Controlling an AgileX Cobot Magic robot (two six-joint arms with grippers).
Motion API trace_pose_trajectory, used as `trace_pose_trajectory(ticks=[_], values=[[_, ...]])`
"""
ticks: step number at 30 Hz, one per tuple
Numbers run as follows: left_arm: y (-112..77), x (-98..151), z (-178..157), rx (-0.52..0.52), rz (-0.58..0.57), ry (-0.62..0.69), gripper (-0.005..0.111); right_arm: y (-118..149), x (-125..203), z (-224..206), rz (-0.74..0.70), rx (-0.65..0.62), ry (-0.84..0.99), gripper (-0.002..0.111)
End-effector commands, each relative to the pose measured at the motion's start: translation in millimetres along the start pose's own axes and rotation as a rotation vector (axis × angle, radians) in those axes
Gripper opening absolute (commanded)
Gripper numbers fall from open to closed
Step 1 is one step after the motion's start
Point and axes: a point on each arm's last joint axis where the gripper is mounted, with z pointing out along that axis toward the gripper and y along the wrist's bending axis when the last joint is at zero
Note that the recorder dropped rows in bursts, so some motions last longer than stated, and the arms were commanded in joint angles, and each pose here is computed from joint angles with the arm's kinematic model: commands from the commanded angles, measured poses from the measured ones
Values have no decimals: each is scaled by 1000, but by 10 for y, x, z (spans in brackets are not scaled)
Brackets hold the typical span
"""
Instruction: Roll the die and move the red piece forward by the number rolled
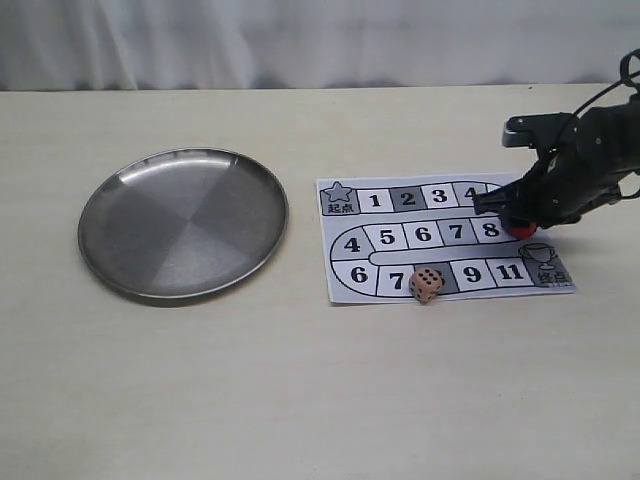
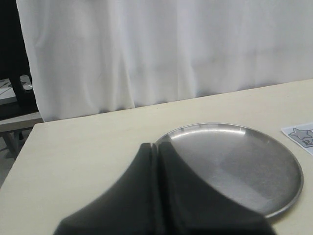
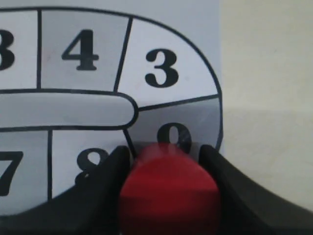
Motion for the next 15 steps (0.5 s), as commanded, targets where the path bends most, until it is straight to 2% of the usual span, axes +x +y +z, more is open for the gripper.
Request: trace_pose_trajectory(ticks=[1,8,10,12,15], values=[[-6,-4,0,10,-2,-9,0,-18,-15,11,3,0,-26,5],[-6,-4,0,10,-2,-9,0,-18,-12,10,3,0,-22,5],[-6,-4,0,10,-2,-9,0,-18,-12,10,3,0,-22,8],[-6,-4,0,10,-2,-9,0,-18,-12,10,3,0,-22,17],[-6,-4,0,10,-2,-9,0,-18,-12,10,3,0,-22,37]])
